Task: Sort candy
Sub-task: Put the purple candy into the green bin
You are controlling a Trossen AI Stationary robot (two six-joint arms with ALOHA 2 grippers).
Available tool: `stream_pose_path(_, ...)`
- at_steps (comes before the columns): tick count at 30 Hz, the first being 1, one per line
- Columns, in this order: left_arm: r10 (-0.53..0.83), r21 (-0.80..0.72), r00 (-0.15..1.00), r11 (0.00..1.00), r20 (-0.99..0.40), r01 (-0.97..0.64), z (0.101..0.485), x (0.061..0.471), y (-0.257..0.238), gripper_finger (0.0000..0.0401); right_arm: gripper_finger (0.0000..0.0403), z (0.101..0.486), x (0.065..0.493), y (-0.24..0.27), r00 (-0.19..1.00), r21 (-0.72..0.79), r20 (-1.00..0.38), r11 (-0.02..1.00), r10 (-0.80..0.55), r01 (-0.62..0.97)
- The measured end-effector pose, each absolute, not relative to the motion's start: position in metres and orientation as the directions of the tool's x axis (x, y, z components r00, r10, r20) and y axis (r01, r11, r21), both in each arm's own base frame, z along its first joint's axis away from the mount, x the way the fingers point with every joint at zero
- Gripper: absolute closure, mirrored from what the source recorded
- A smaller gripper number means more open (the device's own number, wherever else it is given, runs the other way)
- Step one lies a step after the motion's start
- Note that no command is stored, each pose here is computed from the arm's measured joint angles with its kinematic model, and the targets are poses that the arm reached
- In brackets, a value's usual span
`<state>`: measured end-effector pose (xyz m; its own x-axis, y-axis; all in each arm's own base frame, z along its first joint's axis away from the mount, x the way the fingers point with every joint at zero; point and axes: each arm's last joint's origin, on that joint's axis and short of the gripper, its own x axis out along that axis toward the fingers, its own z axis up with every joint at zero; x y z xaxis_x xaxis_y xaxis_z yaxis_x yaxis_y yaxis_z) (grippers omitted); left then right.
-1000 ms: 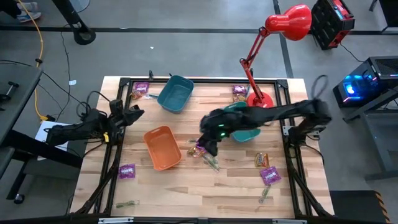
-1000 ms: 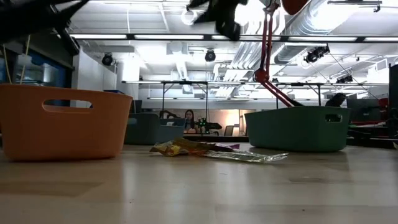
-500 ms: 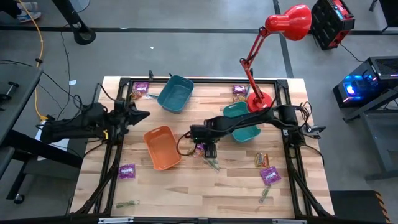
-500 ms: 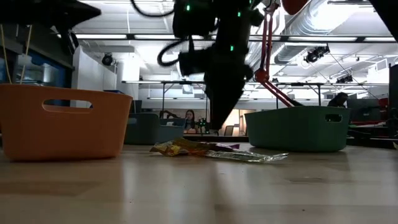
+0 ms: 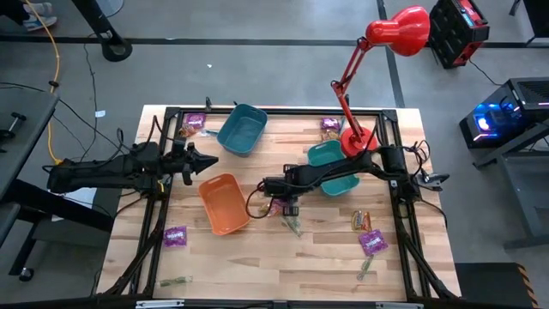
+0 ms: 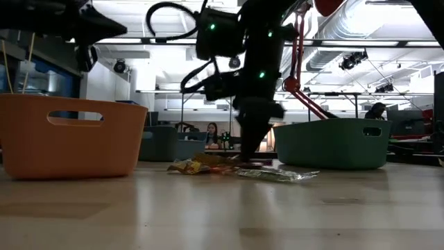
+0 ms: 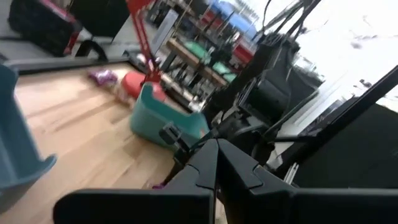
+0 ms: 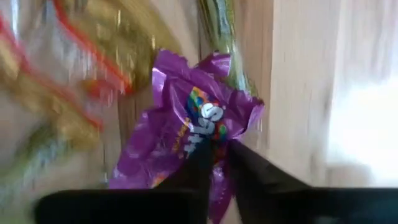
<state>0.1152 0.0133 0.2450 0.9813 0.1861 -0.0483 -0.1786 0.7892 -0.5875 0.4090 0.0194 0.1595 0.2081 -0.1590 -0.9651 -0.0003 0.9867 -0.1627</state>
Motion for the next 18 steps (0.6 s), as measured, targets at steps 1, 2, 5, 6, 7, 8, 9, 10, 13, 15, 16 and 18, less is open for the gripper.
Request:
stream_pose_path(1, 0.191, -0.587, 0.981, 0.791, -0.031, -0.172, 0.247, 0.115, 0.013, 0.0401, 0.0389, 0.170, 0.408, 0.019, 0.226, -0.167, -0.960, 0.986, -0.163, 0.002)
stream_pose_path(2, 0.194, -0.584, 0.981, 0.795, -0.008, -0.162, 0.249, 0.115, 0.014, 0.0401, 0.0387, 0.183, 0.408, 0.017, 0.257, -0.177, -0.951, 0.984, -0.175, 0.013)
stream_pose_path(5, 0.207, -0.582, 0.977, 0.800, 0.042, -0.145, 0.254, 0.115, 0.014, 0.0401, 0.0394, 0.230, 0.393, 0.012, 0.308, -0.217, -0.926, 0.975, -0.220, 0.044)
stream_pose_path(6, 0.213, -0.582, 0.976, 0.800, 0.051, -0.144, 0.255, 0.115, 0.014, 0.0401, 0.0398, 0.245, 0.386, 0.010, 0.325, -0.226, -0.916, 0.972, -0.233, 0.058)
stream_pose_path(7, 0.219, -0.584, 0.974, 0.799, 0.059, -0.144, 0.256, 0.115, 0.014, 0.0401, 0.0400, 0.258, 0.378, 0.009, 0.335, -0.233, -0.910, 0.969, -0.246, 0.078)
stream_pose_path(8, 0.227, -0.586, 0.972, 0.797, 0.062, -0.149, 0.256, 0.115, 0.014, 0.0401, 0.0398, 0.271, 0.368, 0.008, 0.334, -0.241, -0.905, 0.964, -0.264, 0.109)
stream_pose_path(9, 0.236, -0.591, 0.970, 0.792, 0.061, -0.155, 0.256, 0.115, 0.015, 0.0401, 0.0397, 0.283, 0.357, 0.006, 0.324, -0.248, -0.904, 0.959, -0.280, 0.137)
stream_pose_path(10, 0.244, -0.597, 0.968, 0.786, 0.060, -0.161, 0.256, 0.115, 0.015, 0.0401, 0.0398, 0.293, 0.345, 0.004, 0.307, -0.257, -0.904, 0.953, -0.296, 0.160)
stream_pose_path(13, 0.262, -0.616, 0.963, 0.769, 0.057, -0.172, 0.255, 0.116, 0.016, 0.0401, 0.0401, 0.313, 0.311, -0.002, 0.208, -0.309, -0.912, 0.925, -0.354, 0.222)
stream_pose_path(15, 0.260, -0.619, 0.964, 0.767, 0.060, -0.168, 0.256, 0.119, 0.016, 0.0401, 0.0398, 0.317, 0.295, -0.005, 0.156, -0.309, -0.920, 0.910, -0.360, 0.277)
stream_pose_path(16, 0.255, -0.621, 0.965, 0.767, 0.065, -0.161, 0.256, 0.121, 0.016, 0.0401, 0.0397, 0.318, 0.288, -0.007, 0.139, -0.299, -0.925, 0.903, -0.354, 0.309)
stream_pose_path(18, 0.250, -0.620, 0.967, 0.768, 0.056, -0.163, 0.259, 0.125, 0.016, 0.0401, 0.0396, 0.316, 0.275, -0.008, 0.125, -0.260, -0.938, 0.895, -0.322, 0.362)
